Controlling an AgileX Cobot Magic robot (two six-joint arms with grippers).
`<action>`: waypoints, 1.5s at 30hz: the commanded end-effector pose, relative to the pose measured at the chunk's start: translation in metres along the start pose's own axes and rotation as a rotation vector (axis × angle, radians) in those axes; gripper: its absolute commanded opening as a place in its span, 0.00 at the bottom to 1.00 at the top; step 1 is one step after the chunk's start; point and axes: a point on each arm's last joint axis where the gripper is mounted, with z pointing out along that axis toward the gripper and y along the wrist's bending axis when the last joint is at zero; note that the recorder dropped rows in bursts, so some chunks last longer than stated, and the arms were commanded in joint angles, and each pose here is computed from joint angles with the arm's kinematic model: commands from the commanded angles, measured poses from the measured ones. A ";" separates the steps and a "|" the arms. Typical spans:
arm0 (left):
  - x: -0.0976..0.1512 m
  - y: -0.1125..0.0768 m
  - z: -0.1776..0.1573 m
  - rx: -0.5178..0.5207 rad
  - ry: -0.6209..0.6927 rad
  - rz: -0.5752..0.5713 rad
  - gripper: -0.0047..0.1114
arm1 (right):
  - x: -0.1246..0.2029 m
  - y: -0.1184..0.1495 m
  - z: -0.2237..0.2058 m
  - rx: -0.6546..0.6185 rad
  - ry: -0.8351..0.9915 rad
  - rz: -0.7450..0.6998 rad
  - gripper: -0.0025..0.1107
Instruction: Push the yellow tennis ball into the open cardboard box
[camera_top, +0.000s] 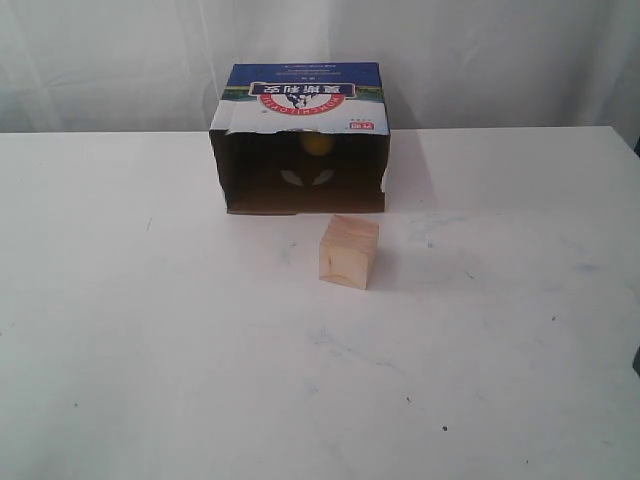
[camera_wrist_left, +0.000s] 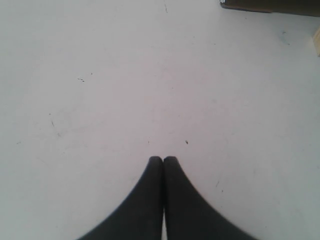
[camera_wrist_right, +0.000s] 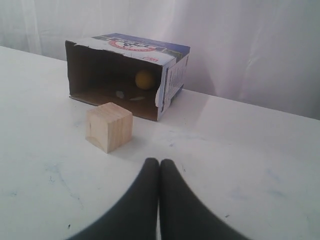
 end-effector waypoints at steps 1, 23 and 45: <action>0.004 0.000 0.000 0.001 0.035 0.007 0.04 | 0.004 0.000 0.000 0.003 0.030 -0.015 0.02; 0.004 0.000 0.000 0.001 0.035 0.007 0.04 | 0.008 0.000 0.000 0.001 0.074 0.025 0.02; 0.004 0.000 0.000 0.001 0.035 0.007 0.04 | 0.008 0.000 0.000 0.005 0.075 0.035 0.02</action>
